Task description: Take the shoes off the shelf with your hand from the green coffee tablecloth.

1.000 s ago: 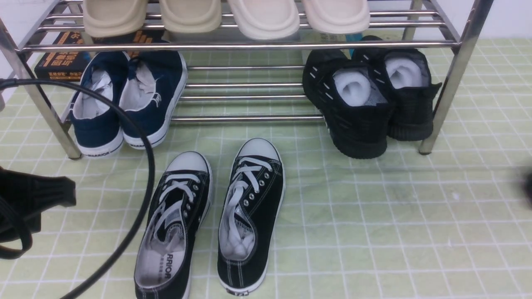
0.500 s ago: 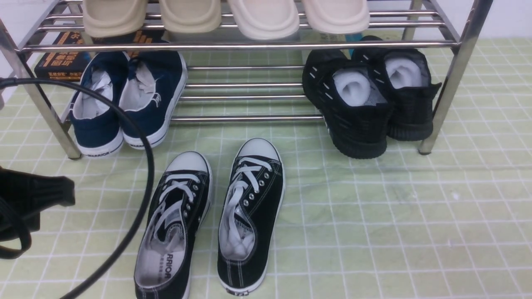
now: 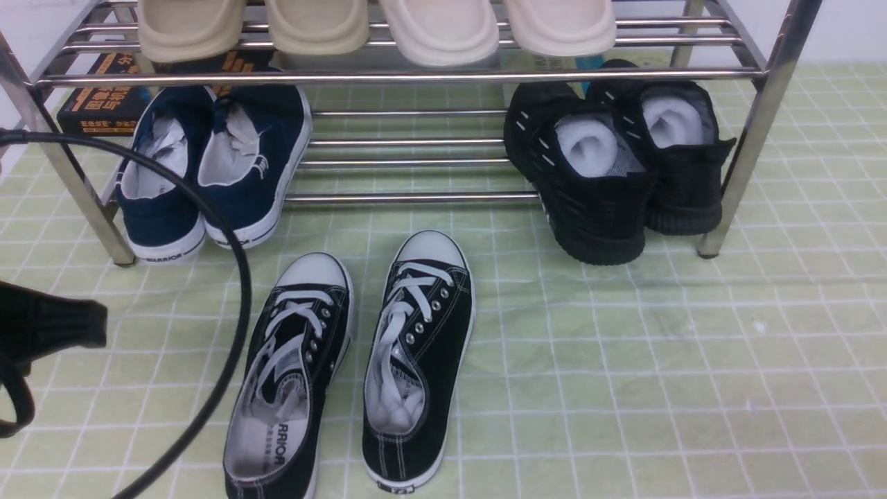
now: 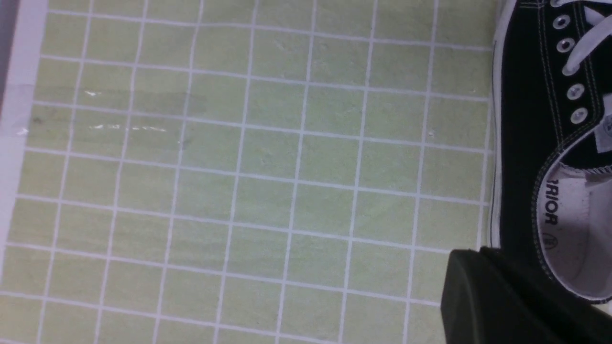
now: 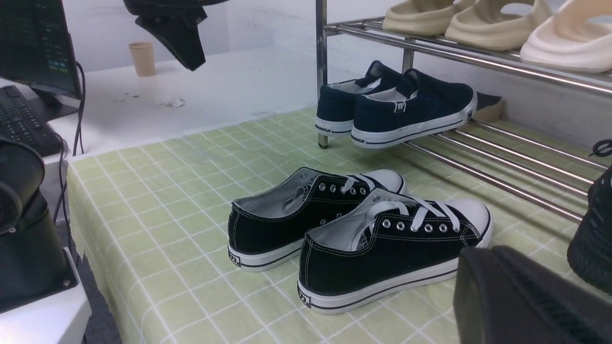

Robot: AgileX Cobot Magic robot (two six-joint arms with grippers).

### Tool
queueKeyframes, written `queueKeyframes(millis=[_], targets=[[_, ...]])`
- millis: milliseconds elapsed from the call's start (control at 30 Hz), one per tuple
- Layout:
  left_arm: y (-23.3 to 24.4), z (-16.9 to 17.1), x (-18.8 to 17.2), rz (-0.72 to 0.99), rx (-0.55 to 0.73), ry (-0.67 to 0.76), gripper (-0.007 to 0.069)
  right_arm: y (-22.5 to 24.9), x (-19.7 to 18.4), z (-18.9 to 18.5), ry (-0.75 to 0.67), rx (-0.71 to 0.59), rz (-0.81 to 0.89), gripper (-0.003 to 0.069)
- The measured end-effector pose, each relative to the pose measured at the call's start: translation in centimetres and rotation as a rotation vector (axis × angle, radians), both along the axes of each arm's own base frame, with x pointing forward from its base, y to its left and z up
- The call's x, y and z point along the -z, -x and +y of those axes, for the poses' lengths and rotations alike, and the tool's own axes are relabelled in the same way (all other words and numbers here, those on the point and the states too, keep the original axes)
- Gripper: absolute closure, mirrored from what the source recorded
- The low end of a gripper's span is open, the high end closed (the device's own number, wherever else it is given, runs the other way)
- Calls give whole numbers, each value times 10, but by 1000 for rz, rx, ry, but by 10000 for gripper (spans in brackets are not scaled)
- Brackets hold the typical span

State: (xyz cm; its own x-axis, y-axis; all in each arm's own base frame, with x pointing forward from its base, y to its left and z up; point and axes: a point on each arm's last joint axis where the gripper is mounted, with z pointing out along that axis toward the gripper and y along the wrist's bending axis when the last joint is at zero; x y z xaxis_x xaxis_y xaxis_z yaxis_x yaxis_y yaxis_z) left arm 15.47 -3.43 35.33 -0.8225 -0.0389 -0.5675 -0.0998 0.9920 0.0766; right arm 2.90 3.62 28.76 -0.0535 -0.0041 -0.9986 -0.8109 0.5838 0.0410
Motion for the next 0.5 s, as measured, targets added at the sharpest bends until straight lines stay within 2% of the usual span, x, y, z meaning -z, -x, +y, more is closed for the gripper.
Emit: queueKeyframes(millis=[367, 500], targets=[[1, 2, 1, 18, -7, -20, 624, 0, 0, 0, 0, 0, 0, 642], [2, 2, 1, 25, -10, -22, 624, 3, 11, -4, -23, -7, -2, 639]])
